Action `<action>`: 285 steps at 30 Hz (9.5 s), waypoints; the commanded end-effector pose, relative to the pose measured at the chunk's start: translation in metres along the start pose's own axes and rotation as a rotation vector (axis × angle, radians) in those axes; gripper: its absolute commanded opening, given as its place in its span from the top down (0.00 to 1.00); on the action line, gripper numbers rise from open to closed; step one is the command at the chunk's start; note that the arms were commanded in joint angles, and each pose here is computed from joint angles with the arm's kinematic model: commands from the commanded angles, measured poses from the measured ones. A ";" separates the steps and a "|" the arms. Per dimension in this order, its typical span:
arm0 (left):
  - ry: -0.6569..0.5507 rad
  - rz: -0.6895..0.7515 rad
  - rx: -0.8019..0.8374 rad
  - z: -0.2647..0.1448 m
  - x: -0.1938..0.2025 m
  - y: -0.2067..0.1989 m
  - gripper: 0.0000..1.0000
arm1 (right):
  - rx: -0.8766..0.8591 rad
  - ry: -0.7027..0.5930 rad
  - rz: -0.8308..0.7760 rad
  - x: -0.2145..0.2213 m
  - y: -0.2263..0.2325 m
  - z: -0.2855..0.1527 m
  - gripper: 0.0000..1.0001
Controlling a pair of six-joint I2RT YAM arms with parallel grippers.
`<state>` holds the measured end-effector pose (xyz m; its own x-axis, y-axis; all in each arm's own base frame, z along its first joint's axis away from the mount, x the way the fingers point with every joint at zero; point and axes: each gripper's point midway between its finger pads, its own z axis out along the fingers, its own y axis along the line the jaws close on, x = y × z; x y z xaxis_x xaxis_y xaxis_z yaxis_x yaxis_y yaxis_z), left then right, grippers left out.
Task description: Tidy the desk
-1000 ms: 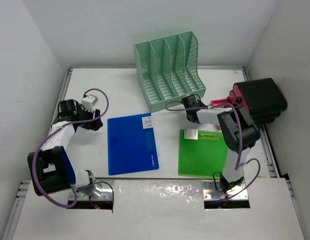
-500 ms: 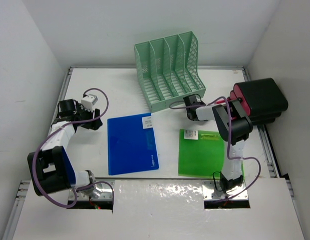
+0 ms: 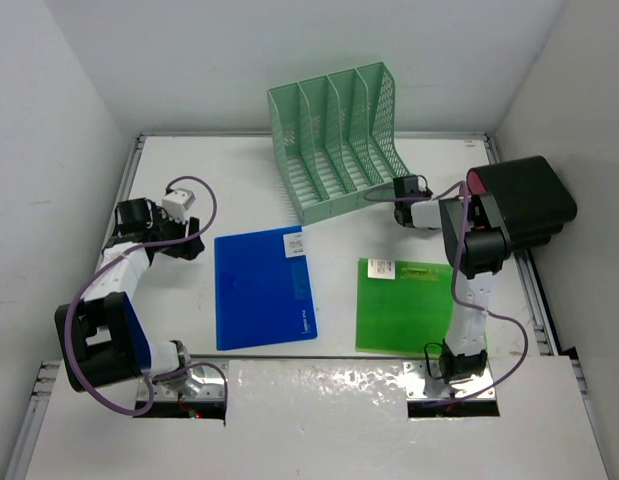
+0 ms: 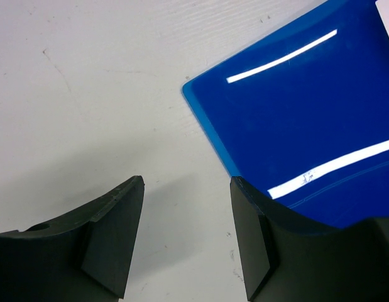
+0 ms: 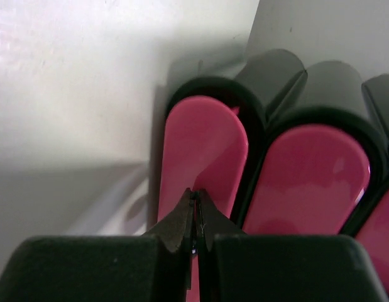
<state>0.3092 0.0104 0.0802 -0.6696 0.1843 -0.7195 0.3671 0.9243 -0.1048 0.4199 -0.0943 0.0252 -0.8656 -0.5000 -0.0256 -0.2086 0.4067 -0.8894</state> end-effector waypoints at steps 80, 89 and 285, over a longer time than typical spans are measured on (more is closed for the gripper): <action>0.040 0.238 -0.098 -0.043 -0.017 -0.045 0.16 | -0.581 -1.485 -0.586 0.092 0.222 -0.473 0.51; 0.056 0.222 -0.068 -0.035 -0.014 -0.047 0.16 | -0.846 -1.553 -0.686 0.122 0.215 -0.510 0.47; -0.321 0.969 0.209 -0.162 -0.123 -0.138 1.00 | -1.351 -1.832 0.073 -0.126 0.030 -0.485 0.05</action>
<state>0.2345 -0.0756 0.2686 0.0828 0.7238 -0.6850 0.7954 0.3662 0.4830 0.2965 0.3399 0.1765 0.0108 -0.1855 -0.9826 -0.9767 0.2086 -0.0501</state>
